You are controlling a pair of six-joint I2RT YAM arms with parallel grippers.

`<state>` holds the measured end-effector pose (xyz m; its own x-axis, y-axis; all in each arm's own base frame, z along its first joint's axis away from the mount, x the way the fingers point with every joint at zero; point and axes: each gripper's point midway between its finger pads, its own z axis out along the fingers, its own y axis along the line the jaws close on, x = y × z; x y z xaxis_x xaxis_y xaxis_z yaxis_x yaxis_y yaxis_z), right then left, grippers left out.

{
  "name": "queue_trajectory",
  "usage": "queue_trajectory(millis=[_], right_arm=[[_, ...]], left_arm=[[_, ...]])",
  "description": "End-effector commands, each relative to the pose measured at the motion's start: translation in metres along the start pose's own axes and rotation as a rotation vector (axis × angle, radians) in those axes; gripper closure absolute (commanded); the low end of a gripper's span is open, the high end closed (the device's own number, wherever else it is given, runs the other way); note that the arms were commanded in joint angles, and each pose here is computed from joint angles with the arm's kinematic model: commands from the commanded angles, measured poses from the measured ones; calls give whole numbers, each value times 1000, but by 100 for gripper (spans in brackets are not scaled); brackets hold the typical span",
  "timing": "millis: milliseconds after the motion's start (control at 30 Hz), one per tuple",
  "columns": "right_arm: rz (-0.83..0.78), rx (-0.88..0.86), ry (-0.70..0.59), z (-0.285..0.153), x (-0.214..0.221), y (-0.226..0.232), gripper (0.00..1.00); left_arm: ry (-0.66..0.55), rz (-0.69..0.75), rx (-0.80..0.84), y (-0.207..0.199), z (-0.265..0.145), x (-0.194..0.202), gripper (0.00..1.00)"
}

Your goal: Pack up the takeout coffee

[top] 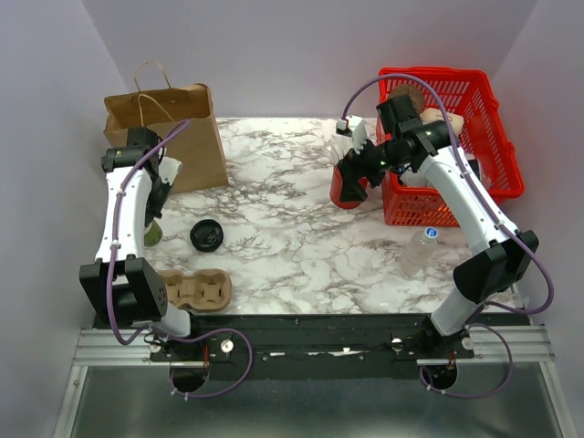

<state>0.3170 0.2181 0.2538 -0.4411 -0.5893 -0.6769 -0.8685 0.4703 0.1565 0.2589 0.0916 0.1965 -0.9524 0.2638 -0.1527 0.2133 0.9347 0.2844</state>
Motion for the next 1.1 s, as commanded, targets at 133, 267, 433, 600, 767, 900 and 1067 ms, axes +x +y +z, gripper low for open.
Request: queue_trajectory(millis=[133,267,433,600,767,900,1067], right_arm=[[-11,-19,-43,-1,-15,6,0],[-7,-20,-43,-1,-15,5,0],[2,-21,-37,-1,-12,6,0],[5,-18,-40,-1,-13,6,0],[-1,-18,-51,-2,-16,7,0],[-6,-38,-92,-4,-29,18,0],[-151,-12,-234,-6,-75,57,0]], left_arm=[[-134,-90,-74,29,-29,-9,100],[14,-57,-13,19,-5,16,100],[130,13,-80,20,27,48,100],[-15,-83,-38,21,11,22,100],[-37,-120,6,25,6,19,100],[12,-140,19,21,16,31,100],[8,-168,52,12,20,32,100]])
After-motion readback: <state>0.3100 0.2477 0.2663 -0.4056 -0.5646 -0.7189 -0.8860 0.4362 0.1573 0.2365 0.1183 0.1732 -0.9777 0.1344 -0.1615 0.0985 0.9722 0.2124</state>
